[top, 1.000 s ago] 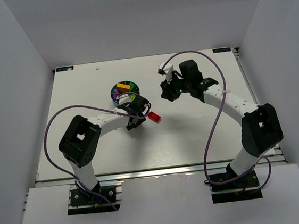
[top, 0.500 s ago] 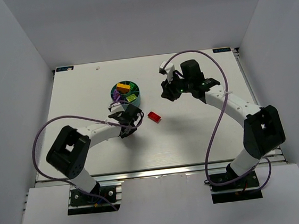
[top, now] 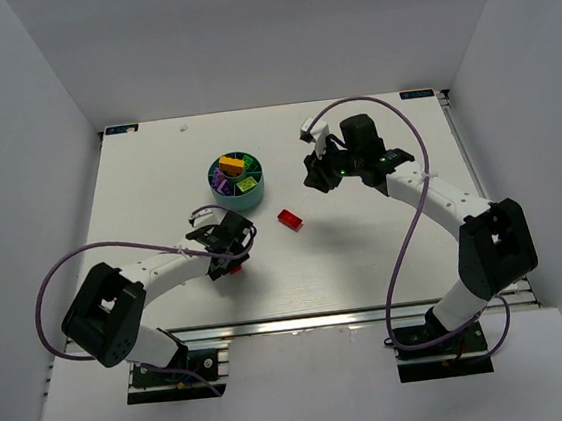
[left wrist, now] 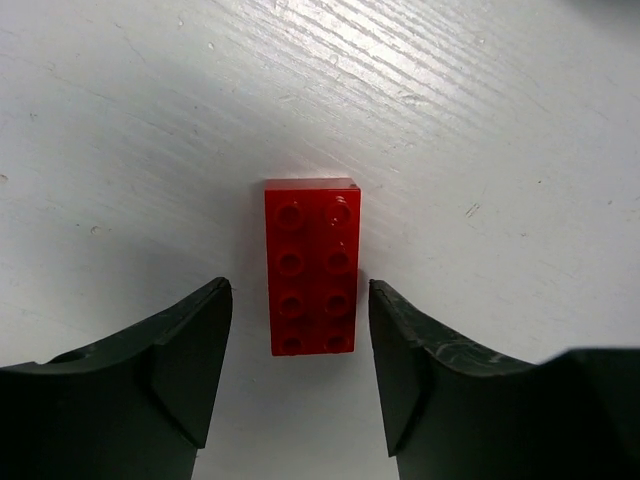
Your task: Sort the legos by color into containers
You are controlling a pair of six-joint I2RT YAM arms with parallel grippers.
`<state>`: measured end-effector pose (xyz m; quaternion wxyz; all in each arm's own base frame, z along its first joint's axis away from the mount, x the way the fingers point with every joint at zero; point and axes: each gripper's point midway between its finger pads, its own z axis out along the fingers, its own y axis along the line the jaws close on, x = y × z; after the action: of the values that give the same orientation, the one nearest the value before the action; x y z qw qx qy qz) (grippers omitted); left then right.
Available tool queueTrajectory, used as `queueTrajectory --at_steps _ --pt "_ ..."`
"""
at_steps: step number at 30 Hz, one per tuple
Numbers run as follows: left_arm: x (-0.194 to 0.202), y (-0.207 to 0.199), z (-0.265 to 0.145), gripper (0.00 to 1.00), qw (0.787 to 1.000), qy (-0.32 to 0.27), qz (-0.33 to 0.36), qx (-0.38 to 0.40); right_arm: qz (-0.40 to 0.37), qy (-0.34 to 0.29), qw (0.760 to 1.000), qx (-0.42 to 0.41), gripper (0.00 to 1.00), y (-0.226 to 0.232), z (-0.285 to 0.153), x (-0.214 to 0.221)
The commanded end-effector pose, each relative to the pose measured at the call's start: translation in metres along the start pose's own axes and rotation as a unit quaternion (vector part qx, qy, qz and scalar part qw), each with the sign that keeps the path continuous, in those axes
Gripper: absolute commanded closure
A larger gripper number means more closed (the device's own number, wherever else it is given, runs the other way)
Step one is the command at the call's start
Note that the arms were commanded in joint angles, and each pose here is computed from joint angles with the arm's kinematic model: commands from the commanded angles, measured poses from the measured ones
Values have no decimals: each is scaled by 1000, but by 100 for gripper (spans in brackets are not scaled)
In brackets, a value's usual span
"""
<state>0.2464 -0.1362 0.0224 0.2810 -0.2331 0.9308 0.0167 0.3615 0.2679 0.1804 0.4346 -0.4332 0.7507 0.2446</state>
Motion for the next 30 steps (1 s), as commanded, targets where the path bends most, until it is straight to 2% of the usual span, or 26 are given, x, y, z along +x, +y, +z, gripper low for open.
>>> queueTrajectory --at_steps 1,7,15,30 --pt "-7 -2 -2 32 1000 2 -20 8 -12 -33 999 2 56 1 -12 -21" --pt "-25 -1 0 30 999 17 -39 9 -12 -32 999 3 56 2 -12 -19" --pt "-44 5 8 36 999 35 -25 3 -12 -31 999 3 56 3 -12 -17" --pt "-29 1 15 41 998 63 -23 14 -10 -32 999 4 56 2 -12 -18"
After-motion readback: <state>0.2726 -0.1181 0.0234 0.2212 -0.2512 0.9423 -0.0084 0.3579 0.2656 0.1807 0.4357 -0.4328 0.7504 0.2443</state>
